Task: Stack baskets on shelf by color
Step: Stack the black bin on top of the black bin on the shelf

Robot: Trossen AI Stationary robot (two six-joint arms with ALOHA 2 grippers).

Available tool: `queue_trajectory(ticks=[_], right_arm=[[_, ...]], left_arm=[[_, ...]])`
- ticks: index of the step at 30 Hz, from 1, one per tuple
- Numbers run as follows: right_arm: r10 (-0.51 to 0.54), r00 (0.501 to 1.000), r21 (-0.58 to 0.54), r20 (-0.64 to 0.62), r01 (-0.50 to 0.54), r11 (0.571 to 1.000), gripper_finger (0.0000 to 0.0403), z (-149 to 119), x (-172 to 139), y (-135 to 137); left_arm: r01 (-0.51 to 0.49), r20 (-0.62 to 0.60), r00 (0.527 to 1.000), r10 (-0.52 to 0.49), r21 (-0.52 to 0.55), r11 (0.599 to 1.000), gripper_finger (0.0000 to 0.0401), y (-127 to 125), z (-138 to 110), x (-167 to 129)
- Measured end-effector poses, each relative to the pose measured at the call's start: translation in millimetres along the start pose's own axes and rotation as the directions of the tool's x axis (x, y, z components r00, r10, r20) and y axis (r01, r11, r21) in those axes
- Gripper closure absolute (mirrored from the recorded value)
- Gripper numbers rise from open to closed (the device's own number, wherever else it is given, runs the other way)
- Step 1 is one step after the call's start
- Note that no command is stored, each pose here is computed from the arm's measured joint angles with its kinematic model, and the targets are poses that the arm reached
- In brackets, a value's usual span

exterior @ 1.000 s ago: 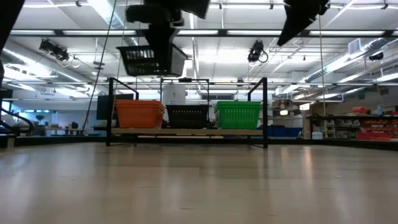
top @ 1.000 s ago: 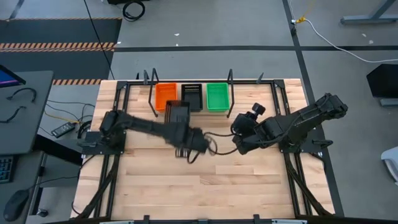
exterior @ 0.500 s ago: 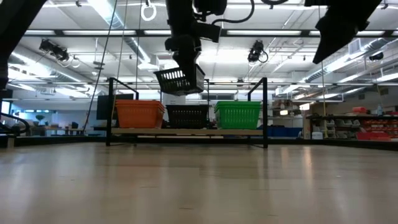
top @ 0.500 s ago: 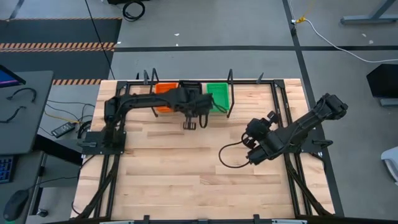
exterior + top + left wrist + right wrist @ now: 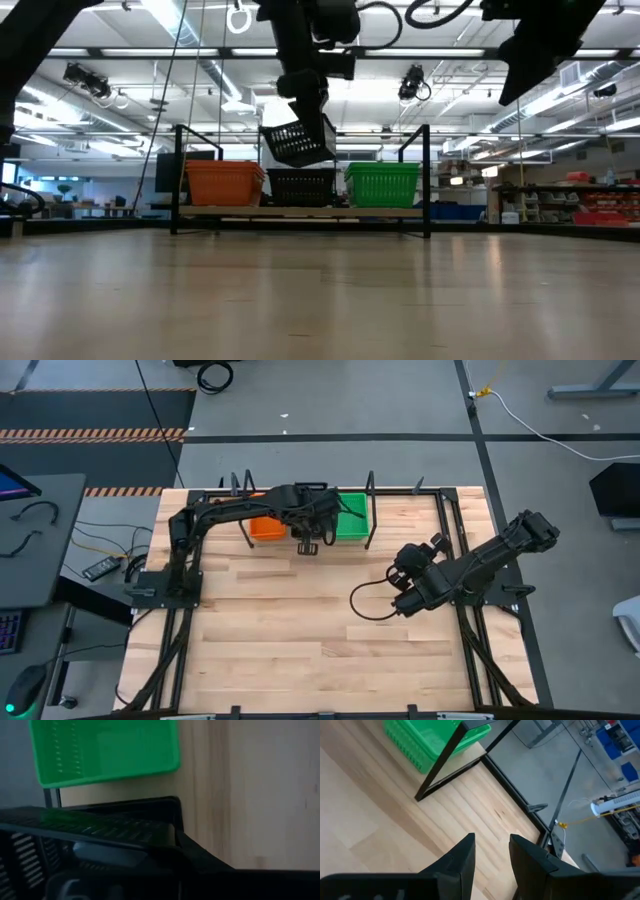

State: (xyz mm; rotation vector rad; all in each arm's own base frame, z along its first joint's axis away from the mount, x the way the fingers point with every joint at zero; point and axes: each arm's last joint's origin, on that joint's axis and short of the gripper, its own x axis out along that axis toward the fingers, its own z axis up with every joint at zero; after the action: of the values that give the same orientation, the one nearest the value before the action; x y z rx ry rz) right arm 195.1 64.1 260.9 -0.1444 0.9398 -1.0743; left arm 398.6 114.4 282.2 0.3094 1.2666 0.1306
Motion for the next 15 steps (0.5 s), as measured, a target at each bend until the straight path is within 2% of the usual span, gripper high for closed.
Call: queue_trajectory(ticks=[5, 8, 15], right_arm=[[-0.014, 1.0, 0.001, -0.01, 0.014, 1.0, 0.0277, 2.4, 3.7, -1.3], [-0.016, 1.0, -0.004, -0.012, 0.016, 1.0, 0.0277, 2.8, 4.2, -1.5], [-0.016, 1.0, -0.006, -0.012, 0.016, 1.0, 0.0277, 2.7, 4.2, -1.5]], left_arm=[[-0.022, 0.036, 0.999, 0.024, -0.048, 0.999, 0.0397, 8.4, 2.2, 5.1], [0.011, 0.055, 0.998, -0.007, -0.073, 0.997, 0.0398, 10.5, 4.1, 14.4], [0.035, 0.004, 0.999, -0.035, -0.098, 0.995, 0.0396, 7.6, 4.1, 35.0]])
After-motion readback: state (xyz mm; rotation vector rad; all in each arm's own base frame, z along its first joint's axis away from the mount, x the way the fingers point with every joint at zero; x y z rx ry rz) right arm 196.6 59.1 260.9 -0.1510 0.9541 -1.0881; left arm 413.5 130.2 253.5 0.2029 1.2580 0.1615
